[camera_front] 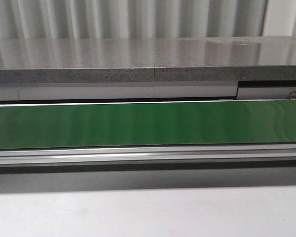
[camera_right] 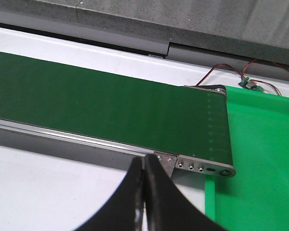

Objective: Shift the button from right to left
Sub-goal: 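Lift the button with the left gripper and lower it into the blue tray, then open the left gripper and raise it away from the tray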

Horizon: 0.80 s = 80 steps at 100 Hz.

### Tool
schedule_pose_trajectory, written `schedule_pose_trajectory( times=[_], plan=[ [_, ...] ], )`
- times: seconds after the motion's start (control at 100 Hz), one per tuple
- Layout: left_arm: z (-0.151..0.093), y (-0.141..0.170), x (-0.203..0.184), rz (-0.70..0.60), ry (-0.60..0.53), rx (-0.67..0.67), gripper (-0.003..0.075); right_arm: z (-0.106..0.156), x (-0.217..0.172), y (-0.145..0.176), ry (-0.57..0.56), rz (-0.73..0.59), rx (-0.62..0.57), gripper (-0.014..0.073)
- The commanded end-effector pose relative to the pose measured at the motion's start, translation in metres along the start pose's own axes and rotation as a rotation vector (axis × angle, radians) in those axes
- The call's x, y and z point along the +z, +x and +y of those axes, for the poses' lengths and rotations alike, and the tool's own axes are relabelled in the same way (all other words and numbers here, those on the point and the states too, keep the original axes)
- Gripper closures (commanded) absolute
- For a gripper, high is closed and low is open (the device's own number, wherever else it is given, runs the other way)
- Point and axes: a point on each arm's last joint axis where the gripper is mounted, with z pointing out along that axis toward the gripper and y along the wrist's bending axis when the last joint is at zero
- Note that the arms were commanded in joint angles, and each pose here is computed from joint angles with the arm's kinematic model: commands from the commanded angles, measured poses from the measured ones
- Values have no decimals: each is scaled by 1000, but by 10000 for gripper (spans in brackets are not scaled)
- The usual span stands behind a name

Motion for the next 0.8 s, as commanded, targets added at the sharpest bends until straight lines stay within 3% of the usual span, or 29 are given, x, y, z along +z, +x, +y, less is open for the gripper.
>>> schedule_pose_trajectory(
  times=[0.0, 0.12, 0.34, 0.41, 0.79],
  plan=[
    [8, -2, -17, -58, -31, -11, 739, -1, -2, -13, 8, -87, -7, 661],
    [7, -3, -13, -50, -26, -8, 687, -1, -2, -13, 8, -87, -7, 661],
    [7, -3, -13, -52, -24, -9, 356, -1, -2, -13, 8, -87, -7, 661],
    [7, -4, -13, -56, -25, -9, 291, -1, -2, -13, 8, -87, -7, 661],
    [13, -3, -33, -162, -65, -17, 281, -1, -2, -13, 8, -87, -7, 661]
  ],
)
